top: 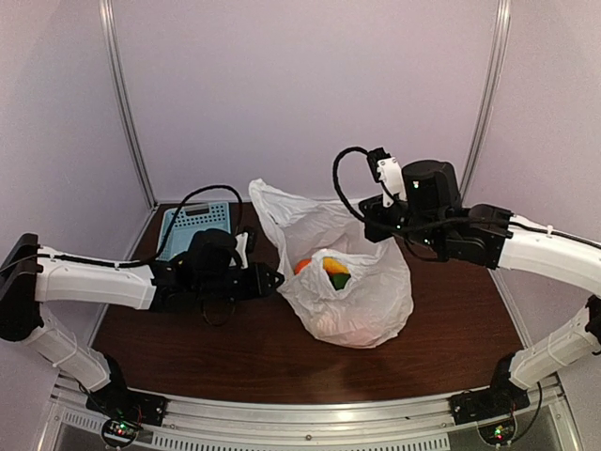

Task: Untie the knot of the plastic bag and take out the fruit
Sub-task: Hold the bag opening of the takeout bag, then adjust the bag opening on the takeout bag.

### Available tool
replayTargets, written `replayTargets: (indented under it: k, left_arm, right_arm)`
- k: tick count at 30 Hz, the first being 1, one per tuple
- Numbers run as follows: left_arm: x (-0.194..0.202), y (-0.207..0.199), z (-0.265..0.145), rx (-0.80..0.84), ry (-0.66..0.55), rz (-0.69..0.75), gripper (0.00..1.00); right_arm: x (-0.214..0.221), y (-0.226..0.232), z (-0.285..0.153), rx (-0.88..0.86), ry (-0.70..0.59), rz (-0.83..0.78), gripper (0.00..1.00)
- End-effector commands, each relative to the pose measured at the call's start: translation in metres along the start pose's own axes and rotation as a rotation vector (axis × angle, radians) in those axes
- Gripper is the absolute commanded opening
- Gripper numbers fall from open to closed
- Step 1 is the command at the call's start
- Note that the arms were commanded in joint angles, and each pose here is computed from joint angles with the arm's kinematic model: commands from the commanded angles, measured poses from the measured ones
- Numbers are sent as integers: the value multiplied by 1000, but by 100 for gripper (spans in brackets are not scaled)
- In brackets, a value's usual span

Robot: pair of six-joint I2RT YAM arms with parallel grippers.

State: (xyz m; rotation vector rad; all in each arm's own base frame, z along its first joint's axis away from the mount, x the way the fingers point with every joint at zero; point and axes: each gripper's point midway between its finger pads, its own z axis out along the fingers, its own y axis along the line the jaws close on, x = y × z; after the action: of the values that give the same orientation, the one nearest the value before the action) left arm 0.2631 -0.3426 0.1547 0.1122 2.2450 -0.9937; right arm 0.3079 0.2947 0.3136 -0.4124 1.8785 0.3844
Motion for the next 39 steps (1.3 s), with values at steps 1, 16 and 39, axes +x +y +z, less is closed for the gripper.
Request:
replayTargets:
  k: [1, 16, 39]
  left_arm:
    - [12, 8, 1, -5, 15, 4, 18]
    - [17, -22, -9, 219, -5, 54, 0]
    - [19, -18, -18, 212, -13, 112, 0]
  right_arm:
    - [-5, -14, -9, 66, -32, 5, 0]
    - [-32, 14, -35, -23, -45, -72, 79]
    - [94, 111, 12, -158, 337, -120, 54]
